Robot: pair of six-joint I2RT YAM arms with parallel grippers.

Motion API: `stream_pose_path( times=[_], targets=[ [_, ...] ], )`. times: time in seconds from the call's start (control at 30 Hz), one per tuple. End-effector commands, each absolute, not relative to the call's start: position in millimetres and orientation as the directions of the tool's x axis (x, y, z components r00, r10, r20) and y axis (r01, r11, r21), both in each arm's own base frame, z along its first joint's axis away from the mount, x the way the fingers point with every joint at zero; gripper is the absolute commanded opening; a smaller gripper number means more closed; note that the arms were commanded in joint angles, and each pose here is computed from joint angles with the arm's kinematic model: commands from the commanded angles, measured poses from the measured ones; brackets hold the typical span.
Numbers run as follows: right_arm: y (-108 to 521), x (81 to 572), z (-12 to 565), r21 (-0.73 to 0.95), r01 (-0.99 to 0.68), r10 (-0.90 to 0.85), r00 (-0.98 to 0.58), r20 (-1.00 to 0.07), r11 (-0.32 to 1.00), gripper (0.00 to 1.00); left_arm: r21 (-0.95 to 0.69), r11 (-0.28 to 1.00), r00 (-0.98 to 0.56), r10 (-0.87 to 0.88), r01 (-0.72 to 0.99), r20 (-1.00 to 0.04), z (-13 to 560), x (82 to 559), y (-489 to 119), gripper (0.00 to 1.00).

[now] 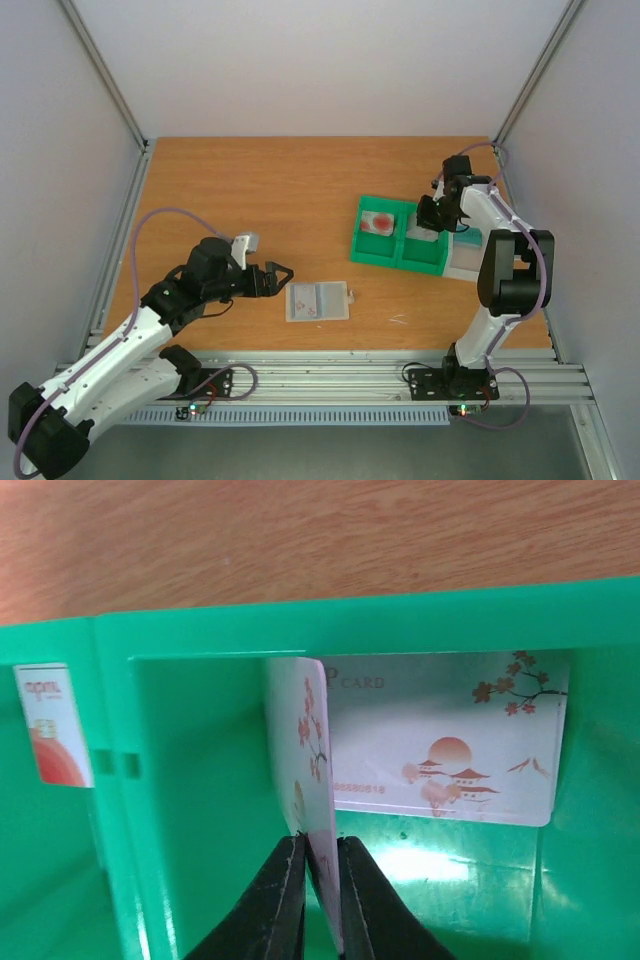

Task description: Take the credit cards out of the card holder

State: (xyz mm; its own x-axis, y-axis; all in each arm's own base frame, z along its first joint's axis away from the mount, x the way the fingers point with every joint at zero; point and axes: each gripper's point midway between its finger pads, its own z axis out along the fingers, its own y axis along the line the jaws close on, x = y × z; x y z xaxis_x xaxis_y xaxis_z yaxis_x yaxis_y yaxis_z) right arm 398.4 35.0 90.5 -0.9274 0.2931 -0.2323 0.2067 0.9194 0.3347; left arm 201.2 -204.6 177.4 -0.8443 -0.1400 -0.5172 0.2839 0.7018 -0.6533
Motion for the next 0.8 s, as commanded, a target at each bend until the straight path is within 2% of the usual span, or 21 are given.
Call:
stream_pose_path(
  times=[0.0,0.23,0.57,0.77],
  targets=[
    [20,408,90,0.259,0.214,0.282,-0.923,-0.262,0.942,0.13,-0.682,0.673,-0.827,-0.186,0.287,-0.531,186,210,-210,0.99],
    [10,409,91,0.206,0.237,0.289,-0.916,-0.279,0.950,0.15,-0.690,0.674,-0.836,-0.195,0.265,-0.512,182,206,-207,0.99],
    [1,406,87,0.159,0.275,0.309,-0.914,-0.262,0.948,0.24,-0.685,0.686,-0.826,-0.221,0.246,-0.518,183,204,-199,0.99],
    [2,402,88,0.171,0.296,0.333,-0.905,-0.265,0.940,0.25,-0.660,0.713,-0.836,-0.197,0.236,-0.513,180,206,-198,0.99]
  ],
)
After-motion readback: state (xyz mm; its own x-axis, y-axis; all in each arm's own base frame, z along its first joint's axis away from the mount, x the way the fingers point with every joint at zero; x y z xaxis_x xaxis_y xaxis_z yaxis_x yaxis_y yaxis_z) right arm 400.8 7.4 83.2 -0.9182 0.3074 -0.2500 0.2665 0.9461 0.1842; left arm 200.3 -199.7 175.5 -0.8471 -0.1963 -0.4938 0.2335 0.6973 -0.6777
